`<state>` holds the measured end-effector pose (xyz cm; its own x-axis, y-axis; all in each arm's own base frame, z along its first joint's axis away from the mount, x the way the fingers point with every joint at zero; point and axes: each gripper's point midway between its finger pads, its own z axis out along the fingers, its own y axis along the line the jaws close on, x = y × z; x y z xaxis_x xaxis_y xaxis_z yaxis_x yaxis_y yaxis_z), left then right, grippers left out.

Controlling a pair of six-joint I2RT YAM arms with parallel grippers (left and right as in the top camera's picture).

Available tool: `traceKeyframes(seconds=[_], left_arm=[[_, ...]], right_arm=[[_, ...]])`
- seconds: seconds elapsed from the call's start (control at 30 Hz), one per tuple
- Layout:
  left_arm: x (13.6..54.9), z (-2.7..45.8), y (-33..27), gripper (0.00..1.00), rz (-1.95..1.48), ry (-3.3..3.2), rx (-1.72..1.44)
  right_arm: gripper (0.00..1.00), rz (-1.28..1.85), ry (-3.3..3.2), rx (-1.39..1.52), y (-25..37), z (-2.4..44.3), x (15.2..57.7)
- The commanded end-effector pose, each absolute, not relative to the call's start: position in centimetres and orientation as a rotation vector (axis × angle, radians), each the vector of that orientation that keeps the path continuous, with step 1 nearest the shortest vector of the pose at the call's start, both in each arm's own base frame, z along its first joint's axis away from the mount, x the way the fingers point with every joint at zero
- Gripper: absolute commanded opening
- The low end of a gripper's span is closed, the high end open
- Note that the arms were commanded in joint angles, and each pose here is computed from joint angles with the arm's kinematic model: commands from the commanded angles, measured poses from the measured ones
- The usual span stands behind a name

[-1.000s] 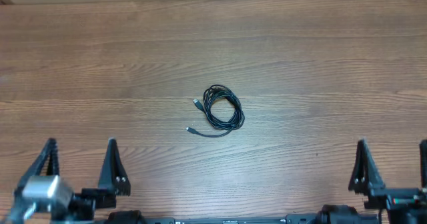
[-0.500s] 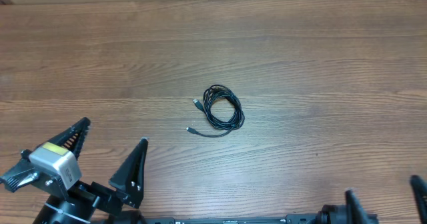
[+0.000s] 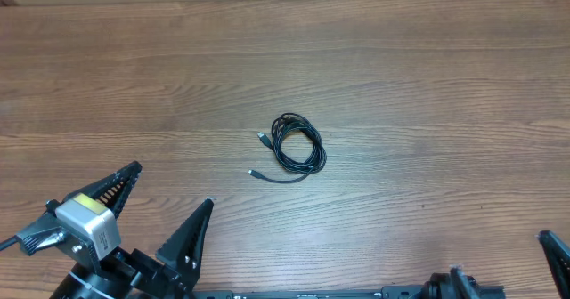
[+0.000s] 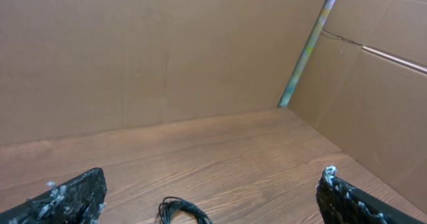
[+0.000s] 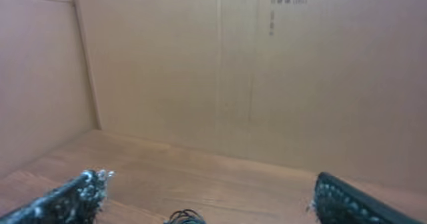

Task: Untangle cables

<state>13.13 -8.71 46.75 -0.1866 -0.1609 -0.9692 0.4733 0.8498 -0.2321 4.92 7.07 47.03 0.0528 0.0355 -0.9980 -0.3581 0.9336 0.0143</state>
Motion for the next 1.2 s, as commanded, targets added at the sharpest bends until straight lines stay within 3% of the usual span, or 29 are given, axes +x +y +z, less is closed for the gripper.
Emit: traceKeyframes(seconds=[0.0, 0.37, 0.63, 0.97, 1.17], left_arm=[[13.5, 46.3, -8.1, 1.00, -0.552, 1.688, 0.204], [16.8, 40.6, -5.7, 1.00, -0.474, 1.862, 0.024], [19.1, 34.8, -5.9, 1.00, -0.571, 2.032, -0.092], [19.2, 37.7, -10.3, 1.00, -0.855, 1.933, 0.149], [18.6, 38.9, -11.5, 1.00, -0.941, 1.886, 0.219]], right_arm=[[1.00, 0.306, 1.493, -0.262, 7.0, 47.1, 5.0], [1.00, 0.342, 1.636, 0.103, 3.3, 44.3, 9.9], [1.00, 0.487, 1.846, 0.307, 3.0, 41.5, 17.3], [1.00, 0.723, 2.231, 0.447, 5.1, 34.1, 26.1], [1.00, 0.766, 2.490, 0.300, 7.5, 28.2, 29.5]])
